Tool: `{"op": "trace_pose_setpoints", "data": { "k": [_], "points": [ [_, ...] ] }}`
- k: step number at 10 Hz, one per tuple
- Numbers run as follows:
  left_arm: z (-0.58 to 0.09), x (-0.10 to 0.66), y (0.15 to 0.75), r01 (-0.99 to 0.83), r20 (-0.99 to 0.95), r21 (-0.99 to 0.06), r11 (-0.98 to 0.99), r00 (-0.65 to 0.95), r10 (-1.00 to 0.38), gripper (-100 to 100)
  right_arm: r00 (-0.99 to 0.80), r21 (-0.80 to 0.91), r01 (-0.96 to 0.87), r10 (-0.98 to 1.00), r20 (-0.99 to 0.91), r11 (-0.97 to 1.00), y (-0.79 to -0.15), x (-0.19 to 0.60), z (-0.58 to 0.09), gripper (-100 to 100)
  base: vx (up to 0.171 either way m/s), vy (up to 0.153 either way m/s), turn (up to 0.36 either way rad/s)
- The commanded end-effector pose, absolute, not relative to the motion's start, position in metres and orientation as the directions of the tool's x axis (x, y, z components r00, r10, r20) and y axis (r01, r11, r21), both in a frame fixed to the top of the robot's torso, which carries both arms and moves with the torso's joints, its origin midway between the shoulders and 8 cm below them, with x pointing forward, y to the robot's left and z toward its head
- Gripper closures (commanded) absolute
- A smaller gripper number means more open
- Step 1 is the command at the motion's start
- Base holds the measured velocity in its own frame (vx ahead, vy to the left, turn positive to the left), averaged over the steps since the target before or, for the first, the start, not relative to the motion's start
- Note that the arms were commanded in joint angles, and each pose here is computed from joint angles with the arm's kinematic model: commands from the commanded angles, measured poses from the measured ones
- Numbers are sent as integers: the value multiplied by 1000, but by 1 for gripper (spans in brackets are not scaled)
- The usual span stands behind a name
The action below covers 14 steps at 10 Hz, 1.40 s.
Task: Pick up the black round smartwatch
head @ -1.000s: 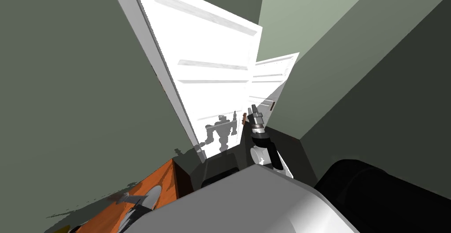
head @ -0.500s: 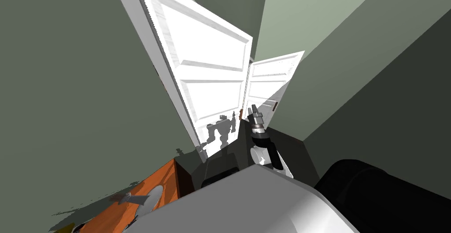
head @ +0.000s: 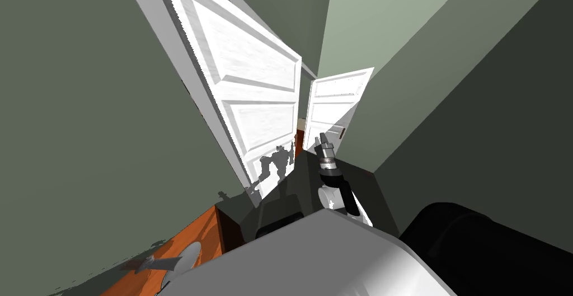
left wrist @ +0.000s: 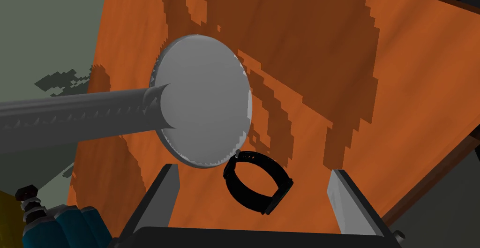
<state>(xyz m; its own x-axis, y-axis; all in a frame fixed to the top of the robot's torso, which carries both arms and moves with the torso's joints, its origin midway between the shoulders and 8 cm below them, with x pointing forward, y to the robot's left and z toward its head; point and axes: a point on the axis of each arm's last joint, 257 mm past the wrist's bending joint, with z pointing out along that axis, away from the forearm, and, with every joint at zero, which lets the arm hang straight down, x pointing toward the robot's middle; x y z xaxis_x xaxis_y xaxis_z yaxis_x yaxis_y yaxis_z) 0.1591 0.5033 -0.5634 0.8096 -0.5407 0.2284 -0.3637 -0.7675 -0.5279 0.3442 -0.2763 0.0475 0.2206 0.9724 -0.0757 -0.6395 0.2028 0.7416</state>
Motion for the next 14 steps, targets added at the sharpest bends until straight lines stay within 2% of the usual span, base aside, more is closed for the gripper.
{"op": "trace_pose_setpoints", "data": {
  "k": [1,14],
  "points": [
    [-564,156,508,-335,238,-524,-783,825,-513,-100,221,742,-639,972,-76,203,-276,344,48,0,-63,-14,-124],
    [-574,117,572,-194,225,-536,-822,905,-361,-100,221,742,-639,972,-76,203,-276,344,47,0,-49,-19,-150]
  ]
}}
